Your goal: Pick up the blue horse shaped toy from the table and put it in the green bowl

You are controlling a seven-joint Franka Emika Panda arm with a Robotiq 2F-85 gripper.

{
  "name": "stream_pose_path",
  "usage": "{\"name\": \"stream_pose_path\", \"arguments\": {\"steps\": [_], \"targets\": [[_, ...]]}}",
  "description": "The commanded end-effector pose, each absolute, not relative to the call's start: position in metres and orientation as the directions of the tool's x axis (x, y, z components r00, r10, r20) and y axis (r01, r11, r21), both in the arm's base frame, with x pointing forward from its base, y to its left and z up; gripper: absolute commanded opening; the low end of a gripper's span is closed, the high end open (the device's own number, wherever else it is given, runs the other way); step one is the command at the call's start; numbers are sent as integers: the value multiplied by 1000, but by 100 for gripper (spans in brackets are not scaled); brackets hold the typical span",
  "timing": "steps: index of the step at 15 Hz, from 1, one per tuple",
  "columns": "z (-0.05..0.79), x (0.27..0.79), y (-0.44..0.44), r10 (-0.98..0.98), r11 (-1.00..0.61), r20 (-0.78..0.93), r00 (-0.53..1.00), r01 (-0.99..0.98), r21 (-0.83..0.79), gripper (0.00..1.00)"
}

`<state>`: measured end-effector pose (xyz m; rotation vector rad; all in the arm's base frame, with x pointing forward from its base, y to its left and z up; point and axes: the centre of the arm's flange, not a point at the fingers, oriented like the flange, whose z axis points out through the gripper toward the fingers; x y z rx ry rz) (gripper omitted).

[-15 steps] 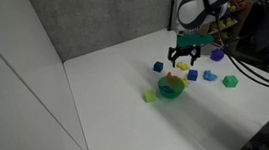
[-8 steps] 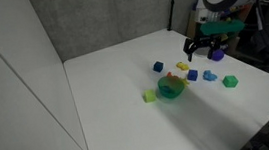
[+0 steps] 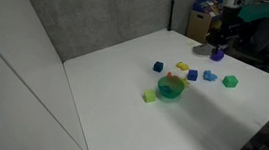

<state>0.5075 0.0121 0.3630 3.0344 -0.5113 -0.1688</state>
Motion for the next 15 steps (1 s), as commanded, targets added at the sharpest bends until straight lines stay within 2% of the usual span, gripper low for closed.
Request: {"name": "stream_pose_path", "arguments": {"steps": [1, 5, 10, 15], "targets": [[402, 472, -1, -195, -979, -73, 978, -189, 78, 100], [425, 445, -1, -69, -997, -26, 997, -68, 35, 100], [431, 424, 6, -33, -999, 11, 999, -33, 32, 100], [427, 433, 10, -50, -998, -14, 999, -50, 47, 100]]}}
